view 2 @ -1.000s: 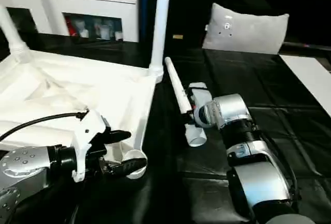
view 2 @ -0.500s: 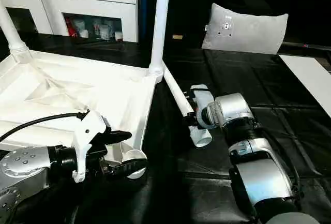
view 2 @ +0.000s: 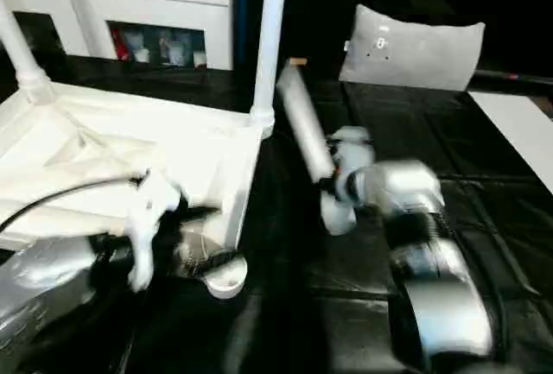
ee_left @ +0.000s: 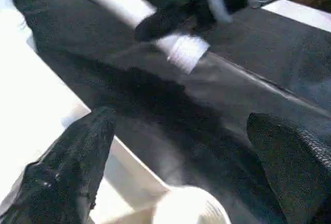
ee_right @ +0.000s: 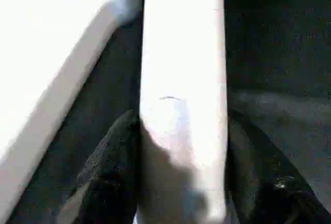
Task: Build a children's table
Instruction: Pick table leg
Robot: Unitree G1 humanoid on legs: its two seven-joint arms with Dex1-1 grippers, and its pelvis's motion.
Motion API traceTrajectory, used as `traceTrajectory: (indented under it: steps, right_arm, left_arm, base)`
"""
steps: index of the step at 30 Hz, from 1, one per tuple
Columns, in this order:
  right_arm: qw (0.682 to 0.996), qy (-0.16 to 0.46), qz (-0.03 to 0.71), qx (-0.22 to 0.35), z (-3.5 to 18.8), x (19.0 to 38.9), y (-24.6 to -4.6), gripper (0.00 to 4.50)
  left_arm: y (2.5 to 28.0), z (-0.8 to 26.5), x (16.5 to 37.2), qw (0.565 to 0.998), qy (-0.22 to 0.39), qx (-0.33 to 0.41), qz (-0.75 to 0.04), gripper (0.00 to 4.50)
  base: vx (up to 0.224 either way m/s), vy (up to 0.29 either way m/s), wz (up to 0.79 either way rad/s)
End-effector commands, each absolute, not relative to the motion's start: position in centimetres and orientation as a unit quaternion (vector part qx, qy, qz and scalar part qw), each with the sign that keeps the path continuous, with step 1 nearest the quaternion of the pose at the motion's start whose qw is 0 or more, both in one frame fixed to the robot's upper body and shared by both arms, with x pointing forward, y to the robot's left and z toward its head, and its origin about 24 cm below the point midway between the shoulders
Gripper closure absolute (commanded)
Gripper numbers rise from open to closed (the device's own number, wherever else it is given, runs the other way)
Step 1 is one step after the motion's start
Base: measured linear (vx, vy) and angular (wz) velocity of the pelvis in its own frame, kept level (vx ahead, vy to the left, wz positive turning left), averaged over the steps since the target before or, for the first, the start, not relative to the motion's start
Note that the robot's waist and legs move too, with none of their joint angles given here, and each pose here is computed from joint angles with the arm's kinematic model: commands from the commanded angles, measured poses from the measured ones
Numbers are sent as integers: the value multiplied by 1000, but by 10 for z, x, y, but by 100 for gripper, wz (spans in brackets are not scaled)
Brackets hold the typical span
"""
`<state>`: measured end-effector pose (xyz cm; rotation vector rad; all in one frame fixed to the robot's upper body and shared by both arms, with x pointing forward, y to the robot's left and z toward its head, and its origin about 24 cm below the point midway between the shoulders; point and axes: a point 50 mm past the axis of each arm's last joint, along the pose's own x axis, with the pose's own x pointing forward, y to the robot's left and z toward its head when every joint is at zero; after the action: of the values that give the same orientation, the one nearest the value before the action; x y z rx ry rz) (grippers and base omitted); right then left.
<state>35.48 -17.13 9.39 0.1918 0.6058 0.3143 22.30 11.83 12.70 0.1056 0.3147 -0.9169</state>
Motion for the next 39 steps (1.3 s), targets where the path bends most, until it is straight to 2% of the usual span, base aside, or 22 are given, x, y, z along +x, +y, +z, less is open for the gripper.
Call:
traceTrajectory:
  steps: [1, 4, 6, 9, 11, 14, 16, 18, 24, 33, 36, 37, 39]
  right_arm:
    - [952, 211, 170, 144, 115, 349, -176, 259]
    - [942, 139, 207, 224, 128, 333, -173, 259]
    - [935, 114, 237, 239, 130, 325, -169, 259]
    - [886, 47, 351, 300, 137, 298, -152, 259]
    - [886, 47, 351, 300, 137, 298, -152, 259]
    - [849, 47, 425, 310, 136, 280, -139, 259]
    - [849, 47, 425, 310, 136, 280, -139, 259]
    - [822, 51, 467, 323, 137, 269, -133, 259]
    - [796, 49, 509, 325, 140, 257, -128, 259]
    - [789, 53, 524, 318, 140, 252, -127, 259]
    - [807, 54, 516, 282, 139, 254, -124, 259]
    - [811, 52, 514, 274, 140, 254, -123, 259]
    - [824, 47, 503, 256, 139, 256, -121, 259]
  left_arm:
    - [115, 129, 235, 896, 132, 44, -421, 0]
    - [112, 135, 251, 910, 98, 9, -402, 0]
    - [112, 140, 259, 918, 81, -9, -387, 0]
    - [108, 159, 276, 918, 43, -96, -382, 0]
    - [108, 159, 276, 918, 43, -96, -382, 0]
    - [102, 173, 283, 896, 26, -163, -413, 0]
    - [102, 173, 283, 896, 26, -163, -413, 0]
    - [93, 185, 288, 866, 20, -225, -447, 0]
    - [83, 193, 297, 836, 25, -304, -457, 0]
    - [80, 200, 296, 811, 25, -342, -473, 0]
    - [78, 202, 293, 805, 28, -338, -487, 0]
    - [77, 201, 292, 806, 28, -330, -490, 29]
    - [76, 201, 290, 807, 28, -325, -492, 36]
  base:
    - [0, 0, 0]
    - [0, 0, 0]
    - [0, 0, 0]
    - [0, 0, 0]
    - [0, 0, 0]
    - [0, 0, 0]
    - [0, 0, 0]
    - [0, 0, 0]
    - [0, 0, 0]
    - [0, 0, 0]
    - [0, 0, 0]
    - [0, 0, 0]
    - [0, 0, 0]
